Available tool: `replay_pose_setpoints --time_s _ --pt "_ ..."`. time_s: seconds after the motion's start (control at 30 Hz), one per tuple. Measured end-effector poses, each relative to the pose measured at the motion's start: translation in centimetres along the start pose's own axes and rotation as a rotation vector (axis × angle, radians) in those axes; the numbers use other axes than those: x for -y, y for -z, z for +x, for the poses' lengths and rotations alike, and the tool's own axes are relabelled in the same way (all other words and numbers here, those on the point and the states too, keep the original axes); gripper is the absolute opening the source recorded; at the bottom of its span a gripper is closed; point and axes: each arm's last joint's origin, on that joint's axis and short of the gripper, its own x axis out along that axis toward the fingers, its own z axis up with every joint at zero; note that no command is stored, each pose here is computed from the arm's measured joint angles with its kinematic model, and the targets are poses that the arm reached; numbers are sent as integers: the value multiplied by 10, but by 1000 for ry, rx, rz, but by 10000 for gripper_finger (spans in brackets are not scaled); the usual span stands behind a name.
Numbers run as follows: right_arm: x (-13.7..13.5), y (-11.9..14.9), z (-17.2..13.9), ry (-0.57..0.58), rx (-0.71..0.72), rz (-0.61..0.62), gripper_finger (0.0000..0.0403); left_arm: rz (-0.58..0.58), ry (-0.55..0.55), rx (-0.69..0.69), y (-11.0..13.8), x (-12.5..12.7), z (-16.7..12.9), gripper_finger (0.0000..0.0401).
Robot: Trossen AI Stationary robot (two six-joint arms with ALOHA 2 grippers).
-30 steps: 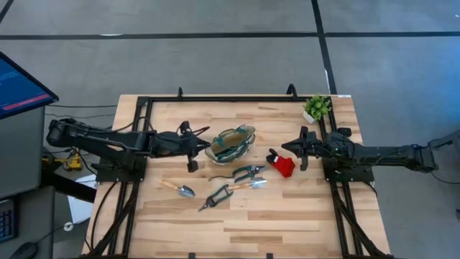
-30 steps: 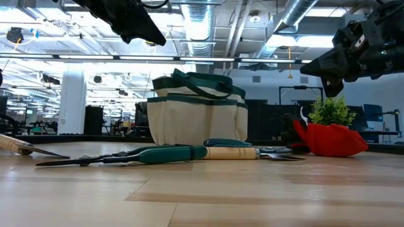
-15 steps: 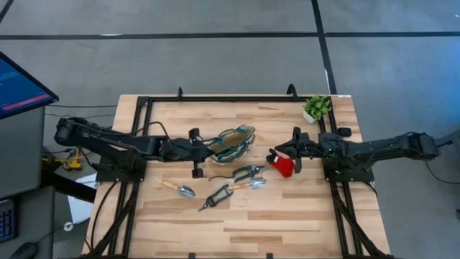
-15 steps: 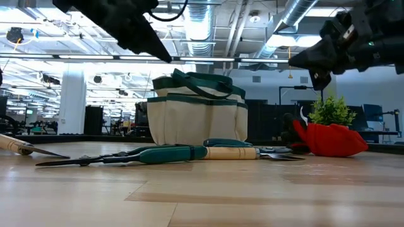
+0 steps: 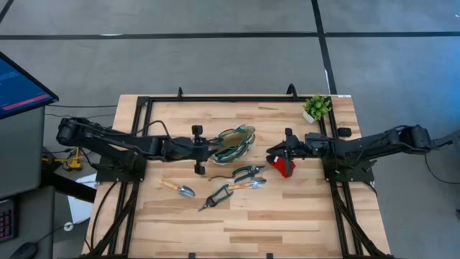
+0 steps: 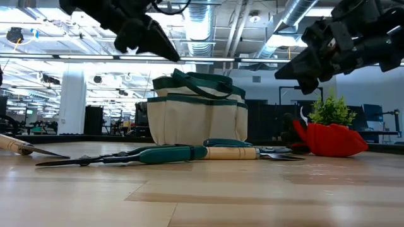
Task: Pick & Place Garden tools in Gardening bag
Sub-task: Adjust the brown gardening bag
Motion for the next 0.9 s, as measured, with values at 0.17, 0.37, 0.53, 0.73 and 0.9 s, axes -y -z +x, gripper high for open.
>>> replay_pose_setpoints --time_s 0.17,0.37,0.53,0.73,0.9 --pt "3 -2 1 14 24 5 0 54 5 -49 8 7 20 154" --pt "2 -5 0 3 46 5 0 99 -112 -101 12 8 33 185" --pt "2 -5 0 2 44 3 0 81 -143 -79 9 5 32 181" --pt "2 -5 0 5 44 -2 0 48 -181 -74 10 -5 34 166" --pt "2 -5 0 4 44 -2 0 1 -222 -99 17 -20 39 156"
